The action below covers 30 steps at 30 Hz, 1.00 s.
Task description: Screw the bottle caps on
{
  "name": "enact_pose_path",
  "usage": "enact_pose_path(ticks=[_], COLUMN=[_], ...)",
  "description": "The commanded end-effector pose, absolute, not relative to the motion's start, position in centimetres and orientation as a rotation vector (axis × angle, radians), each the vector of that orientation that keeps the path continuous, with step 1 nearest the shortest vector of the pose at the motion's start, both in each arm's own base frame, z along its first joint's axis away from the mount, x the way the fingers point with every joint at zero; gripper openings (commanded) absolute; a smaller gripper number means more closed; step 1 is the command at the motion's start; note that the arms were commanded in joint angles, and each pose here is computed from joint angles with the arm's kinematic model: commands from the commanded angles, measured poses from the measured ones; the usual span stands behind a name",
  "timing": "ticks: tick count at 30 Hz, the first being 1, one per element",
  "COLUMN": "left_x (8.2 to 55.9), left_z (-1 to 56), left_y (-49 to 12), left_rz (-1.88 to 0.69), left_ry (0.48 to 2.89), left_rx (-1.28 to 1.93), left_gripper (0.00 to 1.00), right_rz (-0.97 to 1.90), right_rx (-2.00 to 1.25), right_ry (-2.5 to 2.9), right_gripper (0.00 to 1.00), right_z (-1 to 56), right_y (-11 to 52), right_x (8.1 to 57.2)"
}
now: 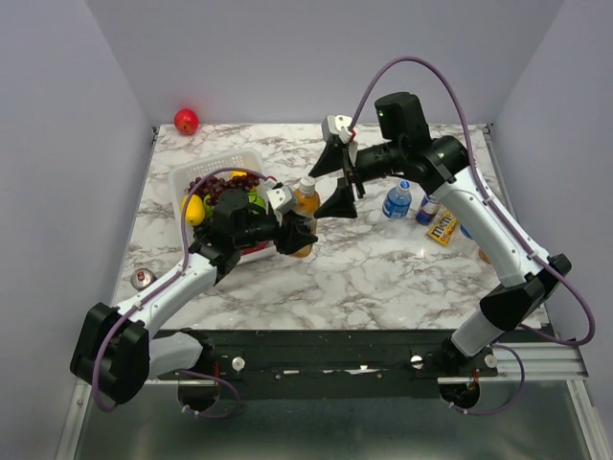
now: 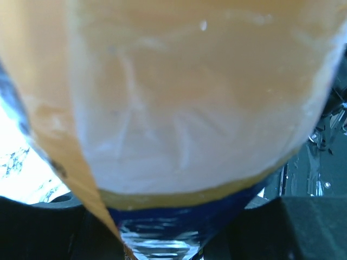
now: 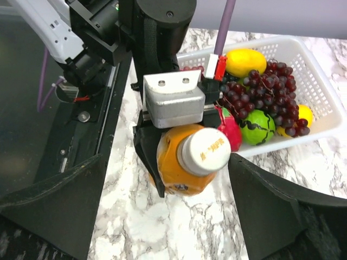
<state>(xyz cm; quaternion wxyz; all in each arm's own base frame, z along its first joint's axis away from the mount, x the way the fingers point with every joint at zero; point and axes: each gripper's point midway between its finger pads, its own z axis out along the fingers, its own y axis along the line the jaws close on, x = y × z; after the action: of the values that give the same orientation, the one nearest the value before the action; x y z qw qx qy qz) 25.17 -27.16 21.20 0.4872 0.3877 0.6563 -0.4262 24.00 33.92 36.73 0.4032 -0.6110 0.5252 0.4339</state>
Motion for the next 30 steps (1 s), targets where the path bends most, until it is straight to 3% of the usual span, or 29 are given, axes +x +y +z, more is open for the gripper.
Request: enact_pose_path(ticks=[1, 7, 11, 16, 24, 30], left_x=[26.1, 26.2, 25.6, 24.3, 24.2, 24.4], left_z=[23.3, 23.1, 22.6, 22.1, 23.0, 23.5], left_y=[-26.6, -26.2, -26.4, -27.4, -28.5, -28.6], left_rz=[-1.022, -0.999, -1.007, -1.048, -1.066, -1.077], left_ry=[1.545, 1.545, 1.541, 1.531, 1.507, 1.508], left_rx=[0.889, 0.901, 0.952, 1.073, 1.122, 1.107], left_gripper=[0.00, 0.00, 0.00, 0.00, 0.00, 0.00], right_rz=[1.067, 0.949, 1.015, 1.088, 1.336, 1.360], right_rx=[-1.545, -1.542, -1.368, -1.380, -1.458, -1.481], right_ry=[1.400, 1.515, 1.530, 1.244, 1.205, 1.227], right_gripper=[0.99, 0.96, 0.96, 1.00, 0.99, 0.99], right_z=[36.3, 35.5, 38.6, 42.5, 40.2, 38.5], right_y=[32.6, 29.9, 29.2, 31.2, 34.0, 34.1], right_x=[22.9, 23.2, 25.6, 26.0, 23.8, 22.9])
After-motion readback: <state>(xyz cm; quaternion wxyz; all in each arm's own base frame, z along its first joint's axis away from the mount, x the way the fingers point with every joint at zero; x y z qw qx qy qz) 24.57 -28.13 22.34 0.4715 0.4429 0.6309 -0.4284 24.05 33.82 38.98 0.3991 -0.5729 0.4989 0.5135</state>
